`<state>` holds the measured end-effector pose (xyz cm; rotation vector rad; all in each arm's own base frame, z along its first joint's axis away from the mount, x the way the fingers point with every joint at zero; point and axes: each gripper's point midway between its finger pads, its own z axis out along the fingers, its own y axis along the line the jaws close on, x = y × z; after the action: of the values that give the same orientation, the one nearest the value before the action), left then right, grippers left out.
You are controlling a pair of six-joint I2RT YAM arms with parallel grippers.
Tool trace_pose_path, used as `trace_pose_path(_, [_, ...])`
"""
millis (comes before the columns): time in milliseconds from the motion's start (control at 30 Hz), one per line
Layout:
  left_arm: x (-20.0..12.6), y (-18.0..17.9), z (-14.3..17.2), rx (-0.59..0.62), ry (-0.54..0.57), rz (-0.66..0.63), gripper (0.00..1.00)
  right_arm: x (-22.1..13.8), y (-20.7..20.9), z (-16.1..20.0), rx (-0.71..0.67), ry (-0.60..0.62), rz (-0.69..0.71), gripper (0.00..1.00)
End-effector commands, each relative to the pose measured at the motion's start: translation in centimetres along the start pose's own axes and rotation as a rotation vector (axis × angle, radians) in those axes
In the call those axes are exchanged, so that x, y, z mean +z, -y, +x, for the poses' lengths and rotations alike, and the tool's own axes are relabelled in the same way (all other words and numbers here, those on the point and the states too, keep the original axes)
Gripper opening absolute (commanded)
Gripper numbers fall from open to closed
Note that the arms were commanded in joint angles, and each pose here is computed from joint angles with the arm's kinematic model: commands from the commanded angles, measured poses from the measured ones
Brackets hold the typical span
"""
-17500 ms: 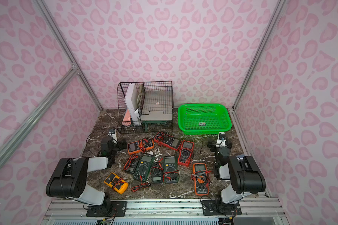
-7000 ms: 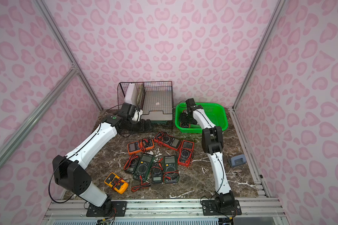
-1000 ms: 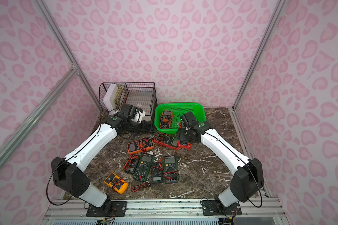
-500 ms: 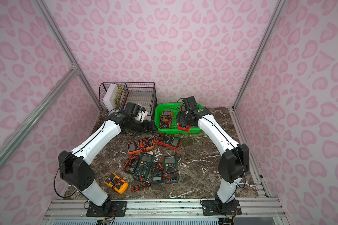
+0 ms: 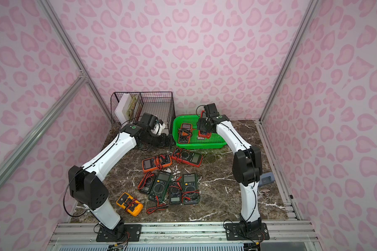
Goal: Put the multimeter into the basket
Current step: Place the multimeter in the basket.
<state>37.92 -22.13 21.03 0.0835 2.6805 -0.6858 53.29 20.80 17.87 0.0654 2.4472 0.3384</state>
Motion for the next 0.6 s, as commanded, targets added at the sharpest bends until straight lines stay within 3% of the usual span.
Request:
trace_pose_path(0, [0.1, -0.4, 0.2, 0.007, -0.010, -0.016, 0.99, 1.0, -0.6, -2.1, -0.025, 0.060, -0.033, 0.39])
trace_pose_path(567, [0.4, -0.6, 0.6, -0.004, -0.025, -0.018, 0.99, 8.3, 0.3, 2.0, -0.047, -0.097, -0.004, 0.46])
